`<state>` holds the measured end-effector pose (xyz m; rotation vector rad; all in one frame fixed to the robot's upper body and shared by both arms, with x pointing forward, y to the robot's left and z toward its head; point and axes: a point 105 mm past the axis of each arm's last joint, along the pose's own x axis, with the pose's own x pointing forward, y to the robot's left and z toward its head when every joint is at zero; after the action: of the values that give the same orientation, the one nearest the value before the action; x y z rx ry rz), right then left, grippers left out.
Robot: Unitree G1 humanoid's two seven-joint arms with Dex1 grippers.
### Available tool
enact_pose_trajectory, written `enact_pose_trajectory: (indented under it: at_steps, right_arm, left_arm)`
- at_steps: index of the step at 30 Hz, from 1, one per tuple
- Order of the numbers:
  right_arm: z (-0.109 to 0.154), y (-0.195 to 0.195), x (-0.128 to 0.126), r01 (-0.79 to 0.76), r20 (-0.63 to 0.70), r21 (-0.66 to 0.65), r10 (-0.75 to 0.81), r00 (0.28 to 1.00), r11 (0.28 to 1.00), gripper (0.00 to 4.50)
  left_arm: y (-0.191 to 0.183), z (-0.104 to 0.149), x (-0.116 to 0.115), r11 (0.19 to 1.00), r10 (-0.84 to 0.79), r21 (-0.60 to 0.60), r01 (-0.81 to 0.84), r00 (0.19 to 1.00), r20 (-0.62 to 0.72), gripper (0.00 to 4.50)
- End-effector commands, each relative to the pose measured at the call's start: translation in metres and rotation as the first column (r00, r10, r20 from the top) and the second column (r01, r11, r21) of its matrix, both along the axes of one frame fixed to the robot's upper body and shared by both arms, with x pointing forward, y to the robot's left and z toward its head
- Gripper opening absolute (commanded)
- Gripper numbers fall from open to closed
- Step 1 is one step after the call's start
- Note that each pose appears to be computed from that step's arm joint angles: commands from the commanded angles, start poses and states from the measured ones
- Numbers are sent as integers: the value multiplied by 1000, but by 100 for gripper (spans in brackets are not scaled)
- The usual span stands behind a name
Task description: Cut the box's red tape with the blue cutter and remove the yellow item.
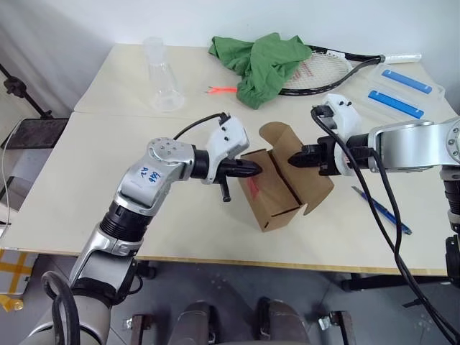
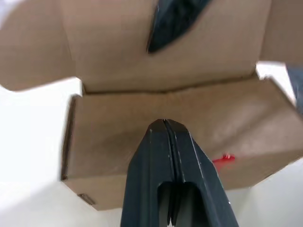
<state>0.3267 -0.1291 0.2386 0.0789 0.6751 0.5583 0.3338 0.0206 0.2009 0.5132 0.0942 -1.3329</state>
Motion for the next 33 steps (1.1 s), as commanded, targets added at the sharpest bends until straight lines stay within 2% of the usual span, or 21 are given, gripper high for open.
enact_pose_trajectory:
  at_steps: [1, 5, 12, 17, 23, 27, 33]
  right_arm:
    - [11, 4, -2, -12, 47, 21, 11, 999, 1000, 6]
    - [13, 4, -3, -12, 54, 17, 11, 998, 1000, 6]
    - [18, 2, -3, -9, 71, 5, 8, 997, 1000, 6]
    - [20, -10, 0, 42, 70, -23, -41, 997, 999, 6]
    - [10, -26, 3, 111, 30, -54, -109, 994, 992, 6]
    - [2, -23, 4, 106, 2, -44, -106, 994, 993, 6]
    - [-31, -16, 0, 87, -85, -41, -90, 992, 995, 6]
  left_arm:
    - [-2, -4, -1, 990, -75, 131, 60, 990, 119, 0]
    - [3, -8, 0, 970, -129, 225, 92, 979, 157, 0]
    - [22, -28, -7, 916, -205, 375, 145, 970, 127, 0]
    - [33, -37, -12, 906, -197, 396, 152, 978, 75, 0]
    - [45, -46, -20, 896, -168, 423, 136, 985, 37, 0]
    - [45, -49, -20, 903, -145, 414, 113, 988, 46, 0]
    - [39, -55, -4, 927, -75, 373, 36, 993, 90, 0]
